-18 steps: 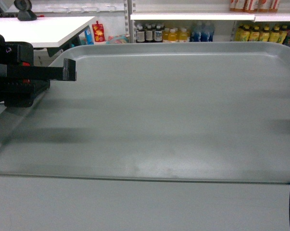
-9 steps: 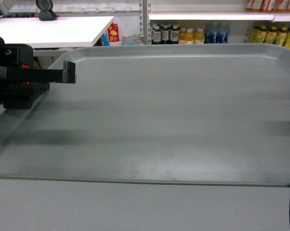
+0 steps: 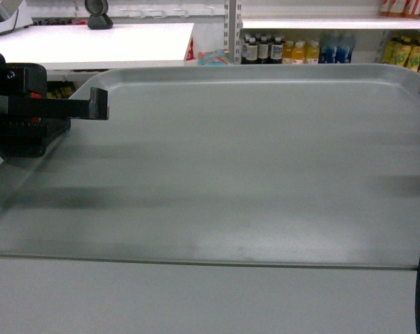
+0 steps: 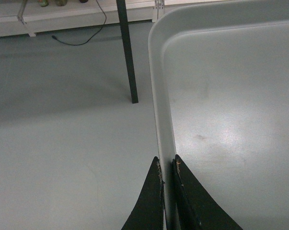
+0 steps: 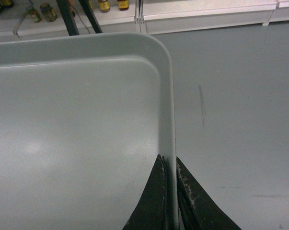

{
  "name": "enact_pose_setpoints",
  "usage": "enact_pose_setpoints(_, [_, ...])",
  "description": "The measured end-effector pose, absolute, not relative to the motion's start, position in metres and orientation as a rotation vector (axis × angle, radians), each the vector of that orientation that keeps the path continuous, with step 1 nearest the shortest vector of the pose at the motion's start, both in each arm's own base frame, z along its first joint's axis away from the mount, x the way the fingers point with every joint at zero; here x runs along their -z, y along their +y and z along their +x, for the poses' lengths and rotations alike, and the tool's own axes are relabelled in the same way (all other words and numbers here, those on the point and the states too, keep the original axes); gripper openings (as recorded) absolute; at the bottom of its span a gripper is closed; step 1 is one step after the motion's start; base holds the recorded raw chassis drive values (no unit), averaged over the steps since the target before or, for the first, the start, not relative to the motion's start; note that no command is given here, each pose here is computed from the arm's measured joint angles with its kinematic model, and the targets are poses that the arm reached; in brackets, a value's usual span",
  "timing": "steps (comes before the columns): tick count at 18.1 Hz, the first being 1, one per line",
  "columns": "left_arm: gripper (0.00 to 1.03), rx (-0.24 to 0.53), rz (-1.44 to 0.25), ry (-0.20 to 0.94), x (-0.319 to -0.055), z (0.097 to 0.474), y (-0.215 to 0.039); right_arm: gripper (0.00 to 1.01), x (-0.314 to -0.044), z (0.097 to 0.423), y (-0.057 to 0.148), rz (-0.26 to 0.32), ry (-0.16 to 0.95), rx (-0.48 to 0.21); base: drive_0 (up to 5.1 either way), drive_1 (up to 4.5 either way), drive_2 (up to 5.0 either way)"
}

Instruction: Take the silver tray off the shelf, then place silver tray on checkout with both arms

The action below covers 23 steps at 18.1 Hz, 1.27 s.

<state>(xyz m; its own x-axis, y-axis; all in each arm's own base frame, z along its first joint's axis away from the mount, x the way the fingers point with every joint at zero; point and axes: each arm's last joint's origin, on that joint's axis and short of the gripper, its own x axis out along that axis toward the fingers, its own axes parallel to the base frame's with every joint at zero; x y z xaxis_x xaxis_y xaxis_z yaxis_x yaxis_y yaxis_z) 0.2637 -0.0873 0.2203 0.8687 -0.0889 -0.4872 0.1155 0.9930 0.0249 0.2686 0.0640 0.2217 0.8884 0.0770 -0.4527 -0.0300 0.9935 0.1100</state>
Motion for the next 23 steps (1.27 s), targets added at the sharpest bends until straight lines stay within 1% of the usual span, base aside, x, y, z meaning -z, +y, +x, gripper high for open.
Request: enact_pose_setpoints(23, [0.03,0.108,0.052,0.503,-0.2207,0.2640,-0.0872,0.03,-0.2224,0.2689,0.0640,0.102,0.467,-0.056,-5.0,2.40,2.4])
